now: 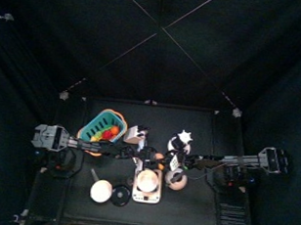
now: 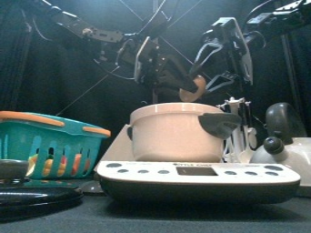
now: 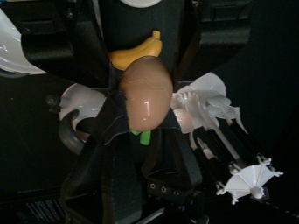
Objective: Peel one half of shell off
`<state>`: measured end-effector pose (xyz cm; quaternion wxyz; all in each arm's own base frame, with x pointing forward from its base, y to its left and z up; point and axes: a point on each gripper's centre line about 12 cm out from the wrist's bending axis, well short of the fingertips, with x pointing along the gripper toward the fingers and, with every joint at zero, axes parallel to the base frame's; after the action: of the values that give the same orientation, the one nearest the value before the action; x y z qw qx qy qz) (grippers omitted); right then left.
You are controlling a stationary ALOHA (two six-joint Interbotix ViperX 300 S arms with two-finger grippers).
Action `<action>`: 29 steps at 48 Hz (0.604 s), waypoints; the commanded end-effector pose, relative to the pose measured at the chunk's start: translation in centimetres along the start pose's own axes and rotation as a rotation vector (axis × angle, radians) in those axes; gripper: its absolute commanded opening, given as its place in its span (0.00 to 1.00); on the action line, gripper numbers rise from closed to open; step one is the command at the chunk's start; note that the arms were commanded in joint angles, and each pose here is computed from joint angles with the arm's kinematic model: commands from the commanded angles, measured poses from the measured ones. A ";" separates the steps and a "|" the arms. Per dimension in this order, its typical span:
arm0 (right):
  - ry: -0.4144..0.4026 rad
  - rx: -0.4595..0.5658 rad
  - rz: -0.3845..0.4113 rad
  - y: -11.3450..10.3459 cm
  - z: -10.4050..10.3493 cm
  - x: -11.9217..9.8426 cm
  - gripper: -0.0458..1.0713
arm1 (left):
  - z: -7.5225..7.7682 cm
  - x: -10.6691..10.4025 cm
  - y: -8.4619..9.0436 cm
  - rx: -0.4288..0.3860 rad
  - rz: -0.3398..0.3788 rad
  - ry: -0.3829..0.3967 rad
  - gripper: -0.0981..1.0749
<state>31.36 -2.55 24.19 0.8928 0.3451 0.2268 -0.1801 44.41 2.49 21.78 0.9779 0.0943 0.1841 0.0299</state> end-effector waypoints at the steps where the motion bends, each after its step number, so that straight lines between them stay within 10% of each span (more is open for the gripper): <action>1: -0.017 0.004 0.027 0.4 0.6 -0.2 0.68 | 1.7 -0.3 0.3 0.001 0.008 -0.045 0.70; 29: -0.019 0.013 0.040 0.4 0.5 -0.8 0.61 | -0.2 -0.5 0.0 0.005 -0.005 0.010 0.71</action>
<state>31.26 -2.50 23.90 0.8908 0.3519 0.2272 -0.1759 43.99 2.32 21.01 0.9756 0.0957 0.1959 0.0263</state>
